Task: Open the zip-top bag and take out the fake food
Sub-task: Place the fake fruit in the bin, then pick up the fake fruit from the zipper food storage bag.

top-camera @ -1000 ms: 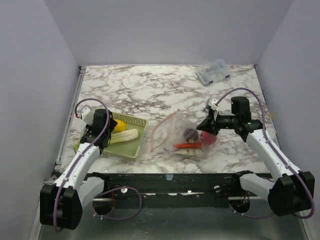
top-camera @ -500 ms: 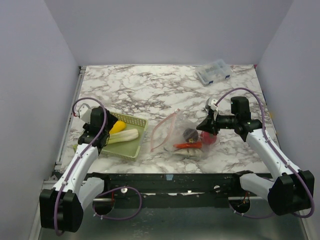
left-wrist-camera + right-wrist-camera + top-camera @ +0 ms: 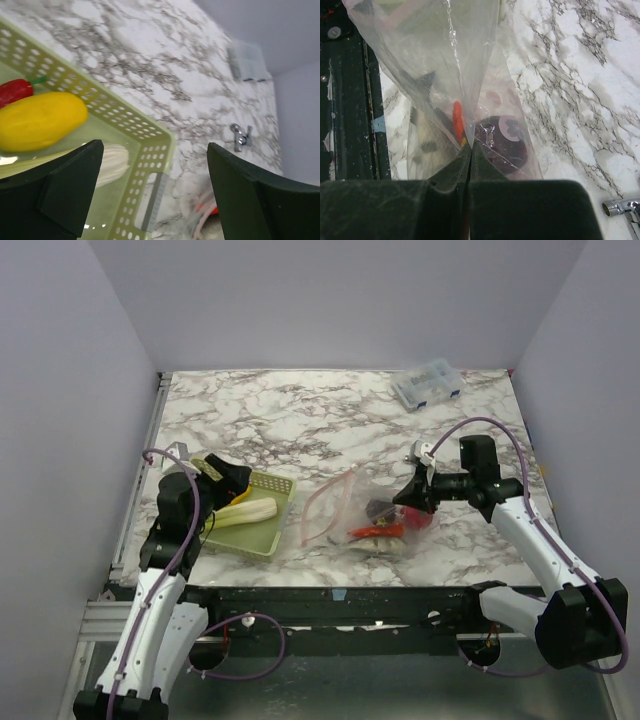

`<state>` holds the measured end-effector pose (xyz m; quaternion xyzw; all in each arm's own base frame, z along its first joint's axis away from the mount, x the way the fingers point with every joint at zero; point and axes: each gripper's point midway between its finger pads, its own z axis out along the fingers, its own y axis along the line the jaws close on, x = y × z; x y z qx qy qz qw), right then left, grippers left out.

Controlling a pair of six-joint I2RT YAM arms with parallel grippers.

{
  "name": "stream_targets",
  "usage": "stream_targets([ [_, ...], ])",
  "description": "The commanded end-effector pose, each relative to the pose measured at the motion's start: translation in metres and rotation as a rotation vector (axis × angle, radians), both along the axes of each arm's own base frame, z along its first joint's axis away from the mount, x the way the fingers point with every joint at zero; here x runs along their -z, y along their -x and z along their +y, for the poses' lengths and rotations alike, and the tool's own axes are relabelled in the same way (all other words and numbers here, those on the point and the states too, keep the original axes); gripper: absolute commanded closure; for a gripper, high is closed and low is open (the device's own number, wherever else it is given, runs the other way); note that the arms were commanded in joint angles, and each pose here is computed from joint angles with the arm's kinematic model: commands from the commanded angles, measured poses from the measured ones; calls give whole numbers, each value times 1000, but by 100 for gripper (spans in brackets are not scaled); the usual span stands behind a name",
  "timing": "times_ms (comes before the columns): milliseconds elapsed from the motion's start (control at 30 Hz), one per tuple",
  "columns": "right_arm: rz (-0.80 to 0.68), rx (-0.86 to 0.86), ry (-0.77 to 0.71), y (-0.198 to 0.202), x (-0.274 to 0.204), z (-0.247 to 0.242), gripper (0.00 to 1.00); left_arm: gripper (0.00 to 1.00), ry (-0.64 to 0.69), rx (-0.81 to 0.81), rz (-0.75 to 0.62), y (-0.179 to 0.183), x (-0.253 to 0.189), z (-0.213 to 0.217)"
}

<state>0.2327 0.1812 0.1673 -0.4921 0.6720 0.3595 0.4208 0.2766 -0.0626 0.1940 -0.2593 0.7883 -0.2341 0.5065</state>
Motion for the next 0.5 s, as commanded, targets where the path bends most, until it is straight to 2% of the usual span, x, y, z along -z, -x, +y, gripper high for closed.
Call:
stream_targets([
  [0, 3, -52, -10, 9, -1, 3, 99, 13, 67, 351, -189, 30, -29, -52],
  [200, 0, -90, -15, 15, -2, 4, 99, 12, 244, 618, -226, 63, -37, -98],
  [467, 7, -99, -9, 15, 2, 3, 99, 11, 251, 804, -236, 94, -47, -145],
])
